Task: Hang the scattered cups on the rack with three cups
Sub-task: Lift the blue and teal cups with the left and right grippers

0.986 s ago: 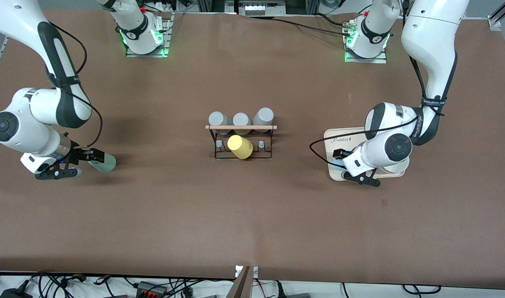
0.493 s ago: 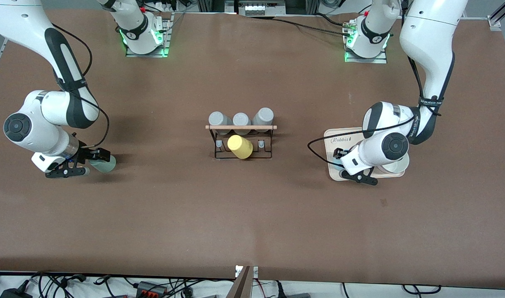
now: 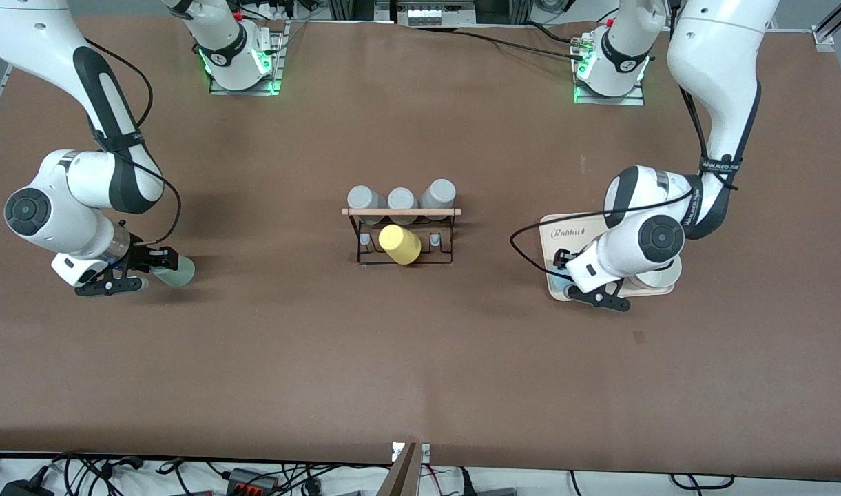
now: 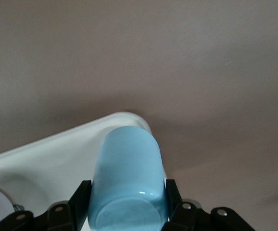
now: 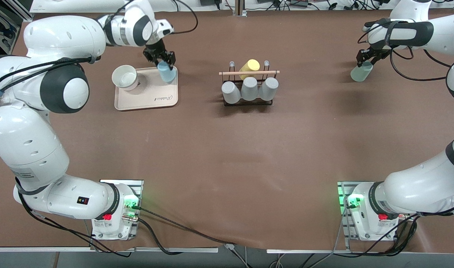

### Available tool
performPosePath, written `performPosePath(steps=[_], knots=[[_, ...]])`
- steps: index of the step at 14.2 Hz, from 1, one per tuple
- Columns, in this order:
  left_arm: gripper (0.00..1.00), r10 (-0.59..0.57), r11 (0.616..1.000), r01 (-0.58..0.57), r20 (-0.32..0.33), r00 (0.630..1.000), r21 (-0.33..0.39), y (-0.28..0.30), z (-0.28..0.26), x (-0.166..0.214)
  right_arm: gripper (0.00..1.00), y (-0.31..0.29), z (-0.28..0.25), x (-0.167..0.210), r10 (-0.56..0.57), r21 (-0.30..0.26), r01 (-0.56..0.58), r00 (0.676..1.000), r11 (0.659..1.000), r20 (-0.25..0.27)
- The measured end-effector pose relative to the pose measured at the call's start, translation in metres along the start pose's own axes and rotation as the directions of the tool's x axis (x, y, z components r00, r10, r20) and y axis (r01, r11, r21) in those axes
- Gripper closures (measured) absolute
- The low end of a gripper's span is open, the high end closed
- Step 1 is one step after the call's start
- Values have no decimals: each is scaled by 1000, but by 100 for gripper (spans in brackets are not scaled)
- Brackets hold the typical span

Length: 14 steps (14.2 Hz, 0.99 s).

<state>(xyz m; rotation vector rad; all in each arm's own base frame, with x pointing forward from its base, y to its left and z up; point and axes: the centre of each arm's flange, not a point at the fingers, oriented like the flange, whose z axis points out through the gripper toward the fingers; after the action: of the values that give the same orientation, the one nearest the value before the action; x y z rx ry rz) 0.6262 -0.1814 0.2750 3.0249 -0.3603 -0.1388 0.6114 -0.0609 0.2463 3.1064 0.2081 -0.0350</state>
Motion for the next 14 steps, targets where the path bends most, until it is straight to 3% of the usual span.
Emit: performPosePath(steps=[4, 6, 9, 14], knots=[[33, -59, 998, 59, -14, 998, -9, 75, -85, 17, 37, -5, -5, 3, -13, 1, 13, 1000, 1000, -6], [33, -50, 999, 50, 16, 999, -5, 119, -100, 26, 37, -14, -23, 11, -28, 6, 28, 1000, 1000, 5], [33, -91, 996, 91, 4, 996, -20, 162, -100, 49, 37, -32, -74, 32, 4, 11, -5, 999, 1000, 43], [33, -221, 957, 227, 53, 974, -178, 195, -113, 53, 37, -107, -152, 56, 54, -1, -54, 995, 999, 89]])
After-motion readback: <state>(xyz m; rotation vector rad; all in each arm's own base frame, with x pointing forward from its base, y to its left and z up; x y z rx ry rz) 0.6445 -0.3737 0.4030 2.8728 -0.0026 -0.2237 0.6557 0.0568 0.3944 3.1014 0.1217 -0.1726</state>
